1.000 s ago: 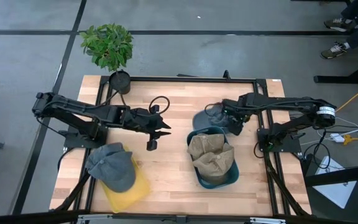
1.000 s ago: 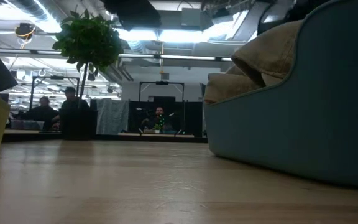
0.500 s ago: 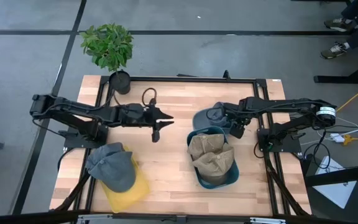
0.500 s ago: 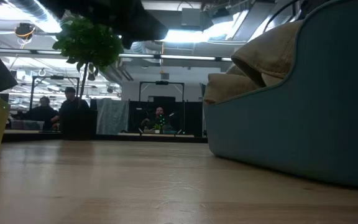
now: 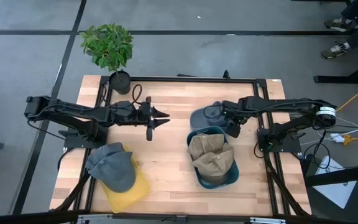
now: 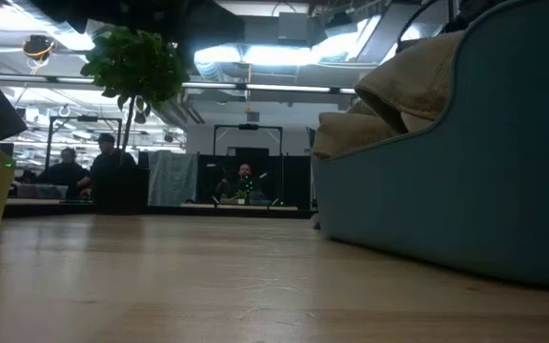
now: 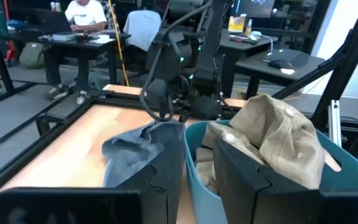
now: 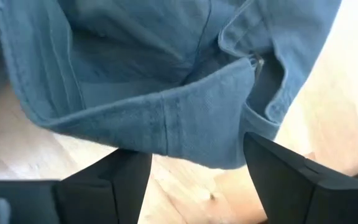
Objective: Pick & Place hat
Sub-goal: Put the blue cap into the yellow bin
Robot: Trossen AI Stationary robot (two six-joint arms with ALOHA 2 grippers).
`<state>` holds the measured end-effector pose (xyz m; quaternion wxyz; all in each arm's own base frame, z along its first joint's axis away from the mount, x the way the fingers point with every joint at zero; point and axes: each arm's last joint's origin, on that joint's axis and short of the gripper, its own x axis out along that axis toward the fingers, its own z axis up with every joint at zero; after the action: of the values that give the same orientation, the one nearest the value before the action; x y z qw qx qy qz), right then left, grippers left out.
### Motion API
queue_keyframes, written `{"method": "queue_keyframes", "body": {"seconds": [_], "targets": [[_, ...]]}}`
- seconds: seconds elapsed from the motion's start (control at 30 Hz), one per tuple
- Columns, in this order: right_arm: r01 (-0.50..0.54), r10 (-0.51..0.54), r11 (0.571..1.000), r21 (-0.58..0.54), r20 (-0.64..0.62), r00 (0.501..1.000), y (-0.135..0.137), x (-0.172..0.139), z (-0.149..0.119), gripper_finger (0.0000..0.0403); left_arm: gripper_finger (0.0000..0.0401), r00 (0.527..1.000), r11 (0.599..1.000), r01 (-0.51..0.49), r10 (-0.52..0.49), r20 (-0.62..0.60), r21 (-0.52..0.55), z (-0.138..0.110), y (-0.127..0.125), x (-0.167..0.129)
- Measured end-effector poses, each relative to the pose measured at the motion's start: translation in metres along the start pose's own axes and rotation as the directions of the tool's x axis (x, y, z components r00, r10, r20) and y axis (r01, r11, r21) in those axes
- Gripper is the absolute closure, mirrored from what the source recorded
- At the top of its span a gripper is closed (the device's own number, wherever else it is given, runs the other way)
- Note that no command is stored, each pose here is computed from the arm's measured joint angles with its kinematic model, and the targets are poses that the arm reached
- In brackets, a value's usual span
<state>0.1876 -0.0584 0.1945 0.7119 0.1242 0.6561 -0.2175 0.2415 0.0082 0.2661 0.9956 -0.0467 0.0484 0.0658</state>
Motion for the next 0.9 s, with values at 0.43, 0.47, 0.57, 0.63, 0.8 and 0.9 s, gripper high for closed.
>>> {"method": "queue_keyframes", "body": {"seconds": [0.43, 0.47, 0.57, 0.63, 0.8, 0.9], "targets": [[-0.155, 0.157, 0.987, -0.044, 0.029, 0.987, 0.005, -0.013, 0.009, 0.0326, 0.0315, 0.999, 1.0, 0.003, -0.003, -0.045, 0.01, -0.004, 0.0, -0.001], [-0.156, 0.157, 0.987, -0.044, 0.033, 0.987, 0.005, -0.013, 0.01, 0.0349, 0.0315, 0.999, 1.0, 0.003, -0.002, -0.051, 0.01, -0.004, 0.0, -0.002], [-0.158, 0.161, 0.986, -0.055, 0.051, 0.986, 0.005, -0.013, 0.011, 0.0391, 0.0315, 0.998, 1.0, 0.009, -0.009, -0.06, 0.01, -0.005, 0.0, -0.002], [-0.162, 0.166, 0.985, -0.056, 0.077, 0.983, 0.006, -0.013, 0.014, 0.0387, 0.0315, 0.998, 1.0, 0.023, -0.022, -0.065, 0.01, -0.005, 0.0, -0.002], [-0.184, 0.19, 0.982, -0.05, 0.211, 0.959, 0.007, -0.024, 0.029, 0.0395, 0.0315, 0.997, 1.0, 0.028, -0.027, -0.068, 0.012, -0.006, 0.0, -0.002], [-0.199, 0.207, 0.978, -0.057, 0.315, 0.926, 0.008, -0.043, 0.044, 0.0395, 0.0315, 0.997, 1.0, 0.028, -0.027, -0.069, 0.012, -0.006, 0.0, -0.002]]}}
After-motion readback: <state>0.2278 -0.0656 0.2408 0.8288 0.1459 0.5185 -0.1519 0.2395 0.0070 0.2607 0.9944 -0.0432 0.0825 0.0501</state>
